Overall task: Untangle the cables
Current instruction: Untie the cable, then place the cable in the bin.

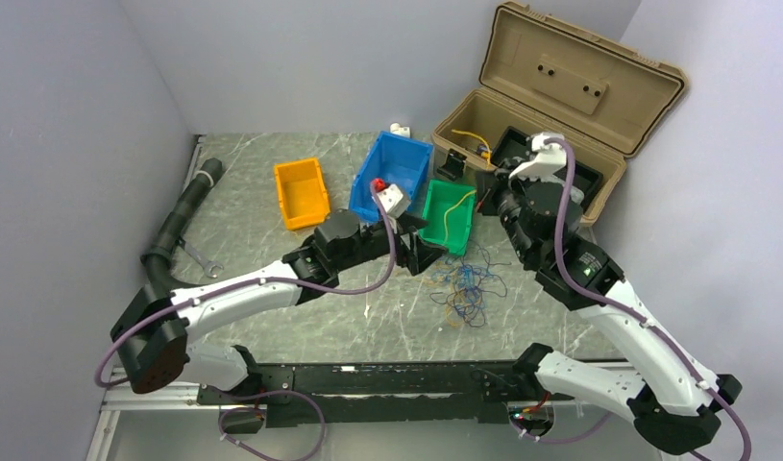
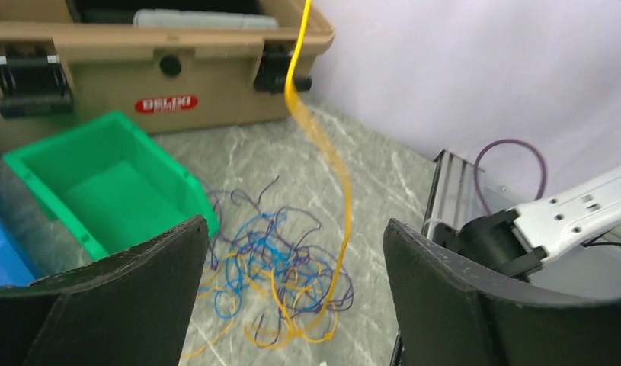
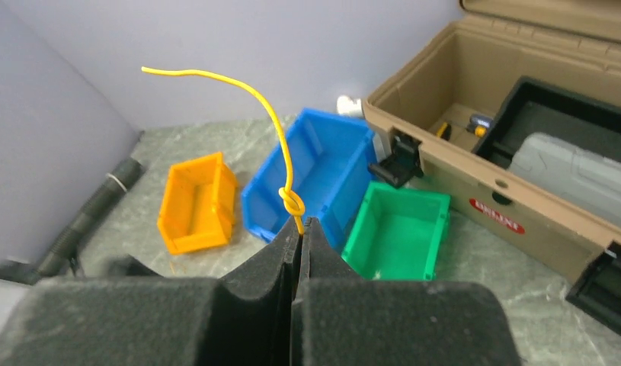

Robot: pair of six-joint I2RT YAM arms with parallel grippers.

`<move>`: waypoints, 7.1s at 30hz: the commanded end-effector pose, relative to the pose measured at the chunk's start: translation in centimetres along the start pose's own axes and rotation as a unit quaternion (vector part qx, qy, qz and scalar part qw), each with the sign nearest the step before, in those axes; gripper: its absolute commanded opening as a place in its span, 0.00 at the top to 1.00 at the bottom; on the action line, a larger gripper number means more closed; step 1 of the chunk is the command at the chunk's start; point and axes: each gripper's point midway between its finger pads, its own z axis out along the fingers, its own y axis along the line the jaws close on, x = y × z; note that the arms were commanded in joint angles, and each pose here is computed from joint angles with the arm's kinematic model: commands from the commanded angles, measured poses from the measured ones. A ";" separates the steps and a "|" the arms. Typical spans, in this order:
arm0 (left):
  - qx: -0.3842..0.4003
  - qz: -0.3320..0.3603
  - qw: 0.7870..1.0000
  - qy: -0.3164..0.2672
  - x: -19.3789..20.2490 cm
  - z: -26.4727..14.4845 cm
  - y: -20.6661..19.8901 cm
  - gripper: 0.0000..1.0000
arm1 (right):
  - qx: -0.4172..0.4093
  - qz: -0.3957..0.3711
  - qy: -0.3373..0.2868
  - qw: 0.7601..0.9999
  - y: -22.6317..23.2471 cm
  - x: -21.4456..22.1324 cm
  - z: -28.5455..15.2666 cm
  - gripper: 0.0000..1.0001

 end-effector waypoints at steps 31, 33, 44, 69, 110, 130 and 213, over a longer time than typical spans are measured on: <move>0.042 -0.068 0.996 0.030 5.7 6.7 0.8 1.00 | -0.013 0.017 -0.103 0.994 2.5 -11.1 -0.5 1.00; 0.038 -0.058 0.997 0.028 5.1 6.2 0.7 1.00 | -0.004 0.011 -0.074 0.997 1.8 -8.1 0.3 1.00; 0.082 -0.141 0.987 0.010 5.5 5.7 0.5 1.00 | 0.049 -0.058 0.139 0.987 3.1 1.9 7.8 0.00; 0.072 -0.152 0.986 -0.005 0.0 2.2 2.6 1.00 | -0.079 0.065 0.207 0.973 -5.4 22.6 -3.1 0.23; -0.045 0.041 0.991 -0.120 -29.3 -1.5 4.1 1.00 | 0.174 0.162 0.229 0.944 -12.7 30.0 -3.2 0.52; -0.012 0.026 0.990 -0.139 -31.3 -2.1 4.5 1.00 | 0.025 0.056 0.170 0.984 -7.2 20.1 -1.2 0.11; -0.346 0.008 0.937 -0.051 -16.7 0.3 29.3 1.00 | 0.015 -0.004 -0.018 1.000 -5.4 5.1 0.1 0.03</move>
